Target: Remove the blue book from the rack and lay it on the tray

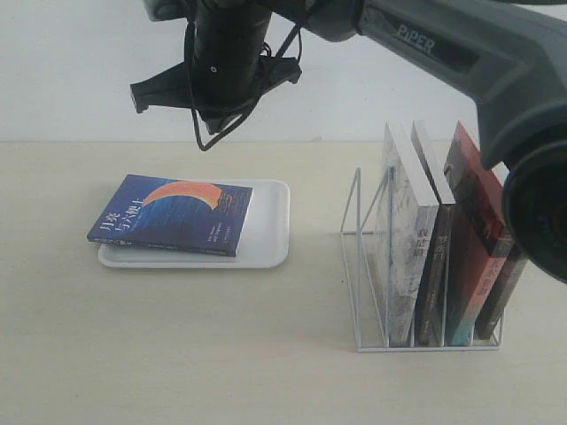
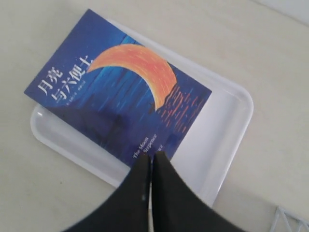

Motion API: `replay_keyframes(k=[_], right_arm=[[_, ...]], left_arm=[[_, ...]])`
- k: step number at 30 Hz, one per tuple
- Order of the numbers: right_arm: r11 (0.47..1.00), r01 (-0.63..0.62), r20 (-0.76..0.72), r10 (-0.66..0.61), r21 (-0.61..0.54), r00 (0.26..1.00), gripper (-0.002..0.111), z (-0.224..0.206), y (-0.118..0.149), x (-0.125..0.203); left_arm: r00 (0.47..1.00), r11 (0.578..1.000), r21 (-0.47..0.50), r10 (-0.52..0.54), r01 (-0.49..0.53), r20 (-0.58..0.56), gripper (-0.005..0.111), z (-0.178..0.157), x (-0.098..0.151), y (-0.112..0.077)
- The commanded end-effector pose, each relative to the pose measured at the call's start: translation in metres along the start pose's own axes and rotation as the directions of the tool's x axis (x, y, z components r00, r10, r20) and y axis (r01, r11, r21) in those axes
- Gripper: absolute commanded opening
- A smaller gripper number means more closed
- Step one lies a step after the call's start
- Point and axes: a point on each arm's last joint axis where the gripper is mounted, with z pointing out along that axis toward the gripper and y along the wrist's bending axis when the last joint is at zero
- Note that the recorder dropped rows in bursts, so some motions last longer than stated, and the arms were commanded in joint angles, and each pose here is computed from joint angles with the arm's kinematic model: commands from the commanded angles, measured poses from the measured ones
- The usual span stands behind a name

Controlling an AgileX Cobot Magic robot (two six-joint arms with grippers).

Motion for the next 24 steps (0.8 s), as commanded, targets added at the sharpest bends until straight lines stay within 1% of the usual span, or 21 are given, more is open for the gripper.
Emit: replay_keyframes(k=[1, 4, 8, 12, 16, 19, 24], right_arm=[[1.0, 0.007, 0.09, -0.005, -0.02, 0.996, 0.0, -0.008, 0.001, -0.009], [1.0, 0.005, 0.075, -0.003, -0.019, 0.997, 0.0, -0.008, 0.001, -0.008], [1.0, 0.003, 0.017, -0.003, -0.007, 1.0, 0.0, -0.007, 0.0, -0.003], [1.0, -0.005, 0.001, 0.005, -0.014, 1.0, 0.0, -0.02, 0.0, -0.002], [0.999, -0.015, 0.028, 0.016, -0.033, 0.999, 0.0, -0.049, -0.002, -0.005], [0.999, -0.012, 0.05, 0.014, -0.033, 0.999, 0.0, -0.078, -0.007, -0.004], [0.999, -0.002, 0.115, 0.008, -0.044, 0.993, 0.0, -0.148, -0.019, 0.009]], left_arm=[[1.0, 1.0, 0.005, 0.001, -0.001, 0.015, 0.004, 0.0, -0.001, -0.001], [1.0, 1.0, 0.005, 0.001, -0.001, 0.015, 0.004, 0.0, -0.001, -0.001], [1.0, 1.0, 0.005, 0.001, -0.001, 0.015, 0.004, 0.0, -0.001, -0.001], [1.0, 1.0, 0.005, 0.001, -0.001, 0.015, 0.004, 0.0, -0.001, -0.001], [1.0, 1.0, 0.005, 0.001, -0.001, 0.015, 0.004, 0.0, -0.001, -0.001], [1.0, 1.0, 0.005, 0.001, -0.001, 0.015, 0.004, 0.0, -0.001, -0.001], [1.0, 1.0, 0.005, 0.001, -0.001, 0.015, 0.004, 0.0, -0.001, -0.001]])
